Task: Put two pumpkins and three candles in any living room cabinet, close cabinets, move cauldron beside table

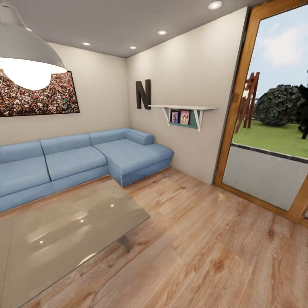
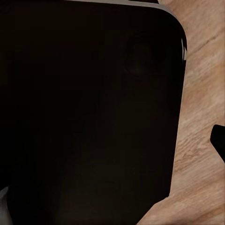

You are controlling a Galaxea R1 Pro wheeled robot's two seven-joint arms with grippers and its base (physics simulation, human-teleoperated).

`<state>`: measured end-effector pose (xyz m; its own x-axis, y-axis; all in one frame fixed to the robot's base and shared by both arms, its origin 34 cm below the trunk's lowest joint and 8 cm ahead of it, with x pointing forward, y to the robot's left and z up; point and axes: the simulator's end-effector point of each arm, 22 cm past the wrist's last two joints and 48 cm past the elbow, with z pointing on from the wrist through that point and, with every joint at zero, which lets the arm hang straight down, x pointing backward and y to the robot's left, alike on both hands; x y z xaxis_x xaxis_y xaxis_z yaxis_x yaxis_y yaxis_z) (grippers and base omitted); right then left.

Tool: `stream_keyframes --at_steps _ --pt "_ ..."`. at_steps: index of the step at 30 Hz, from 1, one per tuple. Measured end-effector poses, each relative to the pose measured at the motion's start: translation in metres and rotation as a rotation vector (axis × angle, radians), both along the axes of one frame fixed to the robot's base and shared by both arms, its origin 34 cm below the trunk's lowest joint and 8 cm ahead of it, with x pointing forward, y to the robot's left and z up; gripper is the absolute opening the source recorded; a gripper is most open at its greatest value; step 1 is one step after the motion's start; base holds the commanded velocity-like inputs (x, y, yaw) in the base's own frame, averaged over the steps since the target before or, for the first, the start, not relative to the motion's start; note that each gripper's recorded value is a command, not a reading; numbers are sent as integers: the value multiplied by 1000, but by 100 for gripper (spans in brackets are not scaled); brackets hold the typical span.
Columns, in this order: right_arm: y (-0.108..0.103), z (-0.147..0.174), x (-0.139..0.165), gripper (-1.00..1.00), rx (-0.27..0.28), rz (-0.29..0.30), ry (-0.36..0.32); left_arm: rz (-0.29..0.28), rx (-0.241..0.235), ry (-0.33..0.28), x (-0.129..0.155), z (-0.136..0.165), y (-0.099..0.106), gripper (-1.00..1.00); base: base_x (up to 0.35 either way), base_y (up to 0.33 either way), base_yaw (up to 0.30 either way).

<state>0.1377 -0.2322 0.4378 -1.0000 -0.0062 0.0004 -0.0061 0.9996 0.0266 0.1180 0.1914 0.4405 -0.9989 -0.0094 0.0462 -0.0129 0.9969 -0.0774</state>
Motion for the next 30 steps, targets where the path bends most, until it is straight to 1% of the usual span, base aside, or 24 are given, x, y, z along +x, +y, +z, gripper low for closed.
stream_keyframes --at_steps 4,9,30 --pt "2 0 0 100 2 -4 -1 0 1 0 0 0 0 100 -2 0 7" --pt "4 0 0 100 4 -8 -1 0 4 0 0 0 2 100 0 0 162" --pt "4 0 0 100 3 -11 -1 0 3 0 0 0 1 100 0 0 258"
